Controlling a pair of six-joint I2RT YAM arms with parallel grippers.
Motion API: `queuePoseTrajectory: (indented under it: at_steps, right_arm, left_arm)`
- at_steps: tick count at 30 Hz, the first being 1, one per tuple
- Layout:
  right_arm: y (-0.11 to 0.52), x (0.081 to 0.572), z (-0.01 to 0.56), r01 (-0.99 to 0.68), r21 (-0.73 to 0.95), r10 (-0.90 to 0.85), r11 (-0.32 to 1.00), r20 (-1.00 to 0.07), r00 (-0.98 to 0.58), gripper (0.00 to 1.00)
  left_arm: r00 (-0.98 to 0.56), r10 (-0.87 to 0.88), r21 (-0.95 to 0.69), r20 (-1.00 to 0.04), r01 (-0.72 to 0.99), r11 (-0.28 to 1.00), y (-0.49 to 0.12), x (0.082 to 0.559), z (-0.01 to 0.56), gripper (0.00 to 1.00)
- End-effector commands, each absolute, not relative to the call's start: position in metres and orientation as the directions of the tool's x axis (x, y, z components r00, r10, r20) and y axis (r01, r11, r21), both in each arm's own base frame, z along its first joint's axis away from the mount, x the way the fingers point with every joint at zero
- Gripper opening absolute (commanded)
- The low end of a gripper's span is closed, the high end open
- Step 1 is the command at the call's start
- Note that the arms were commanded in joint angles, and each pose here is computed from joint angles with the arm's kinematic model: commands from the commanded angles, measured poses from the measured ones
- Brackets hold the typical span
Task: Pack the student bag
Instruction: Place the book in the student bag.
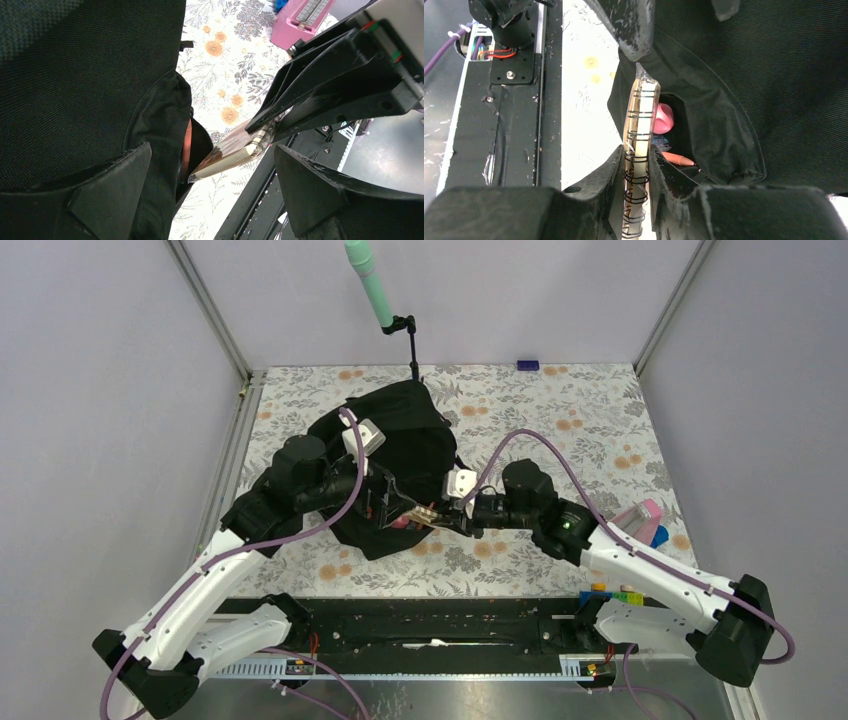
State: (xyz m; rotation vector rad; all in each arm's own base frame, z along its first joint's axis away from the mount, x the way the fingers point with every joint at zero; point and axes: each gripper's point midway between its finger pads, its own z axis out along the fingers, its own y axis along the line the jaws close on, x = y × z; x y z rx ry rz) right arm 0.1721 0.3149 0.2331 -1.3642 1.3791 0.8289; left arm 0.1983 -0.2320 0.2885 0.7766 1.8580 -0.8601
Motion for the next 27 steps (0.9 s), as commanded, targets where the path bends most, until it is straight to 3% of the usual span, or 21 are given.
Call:
queuePoseTrajectory:
  at_steps: [1, 11, 27]
  right_arm:
    - [0.329, 0.171, 0.249, -0.965, -0.256, -0.248, 0.062, -0.94, 0.234, 0.0]
    - [0.326, 0.189, 0.231, -0.95, -0.301, -0.348, 0.09, -0.903, 0.253, 0.0]
    - [0.335, 0.205, 0.224, -0.94, -0.341, -0.478, 0.022, -0.829, 0.29, 0.0]
  left_arm:
    - [-0.345, 0.093, -0.241, -0.934, 0.8, 0.549, -0.232, 0.203, 0.306, 0.99]
    - [-0.344, 0.077, -0.248, -0.936, 0.797, 0.55, -0.229, 0.205, 0.309, 0.99]
    - [-0.342, 0.068, -0.263, -0.937, 0.821, 0.507, -0.233, 0.198, 0.313, 0.99]
